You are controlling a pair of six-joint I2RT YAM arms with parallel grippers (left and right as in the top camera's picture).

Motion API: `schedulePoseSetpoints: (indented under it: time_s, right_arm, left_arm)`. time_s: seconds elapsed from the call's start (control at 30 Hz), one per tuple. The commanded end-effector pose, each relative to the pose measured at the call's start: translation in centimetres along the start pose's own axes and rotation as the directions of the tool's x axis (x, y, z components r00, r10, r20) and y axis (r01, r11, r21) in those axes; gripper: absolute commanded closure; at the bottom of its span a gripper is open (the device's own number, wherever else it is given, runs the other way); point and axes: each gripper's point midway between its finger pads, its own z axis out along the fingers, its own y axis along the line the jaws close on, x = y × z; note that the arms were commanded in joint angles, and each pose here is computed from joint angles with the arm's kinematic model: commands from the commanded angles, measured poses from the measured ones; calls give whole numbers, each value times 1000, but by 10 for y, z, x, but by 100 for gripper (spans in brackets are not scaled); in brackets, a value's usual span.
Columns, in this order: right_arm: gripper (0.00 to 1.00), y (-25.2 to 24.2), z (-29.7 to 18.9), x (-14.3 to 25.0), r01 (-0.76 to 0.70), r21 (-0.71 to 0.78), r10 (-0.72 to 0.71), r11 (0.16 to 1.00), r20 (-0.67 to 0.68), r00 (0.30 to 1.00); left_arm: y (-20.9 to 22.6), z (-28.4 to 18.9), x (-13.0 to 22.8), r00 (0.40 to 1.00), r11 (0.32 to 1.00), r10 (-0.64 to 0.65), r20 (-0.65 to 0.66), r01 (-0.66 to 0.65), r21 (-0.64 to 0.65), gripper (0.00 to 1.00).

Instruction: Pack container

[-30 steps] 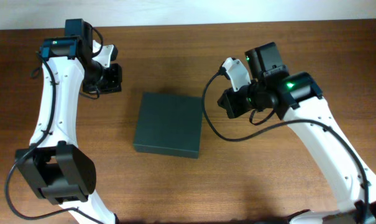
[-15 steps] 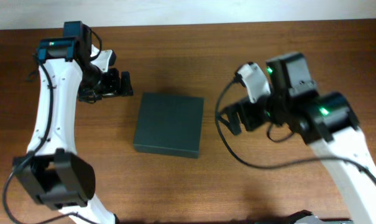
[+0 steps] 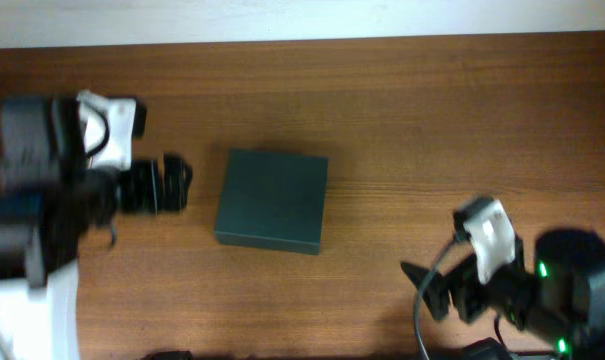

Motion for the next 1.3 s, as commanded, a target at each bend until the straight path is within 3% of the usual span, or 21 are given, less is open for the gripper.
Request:
schedulePoseSetpoints:
  time_s: [0.0,0.23,0.4,0.87,0.93,1.27]
  right_arm:
    - [1,-1,0,19,-16,13,16,1000,26,1000]
    - [1,3,-9,27,-78,6,77,997,71,995]
    - [1,3,-9,27,-78,7,77,997,68,995]
    - [1,3,-9,27,-78,7,78,997,67,995]
    - [1,3,-9,27,-78,7,77,997,67,995]
    - [1,3,-9,27,-78,7,77,997,67,995]
  left_arm:
    - [-3,-8,31,1000,1000,0,9,0,0,1]
    - [-8,-21,96,992,999,-40,121,40,2,1]
    - [-11,-32,116,979,1000,-21,201,21,2,1]
    - [-12,-37,122,977,1000,-18,214,18,-1,1]
    - [0,-37,124,978,997,-14,206,29,-71,1]
    - [29,-7,79,930,980,70,362,4,-199,1]
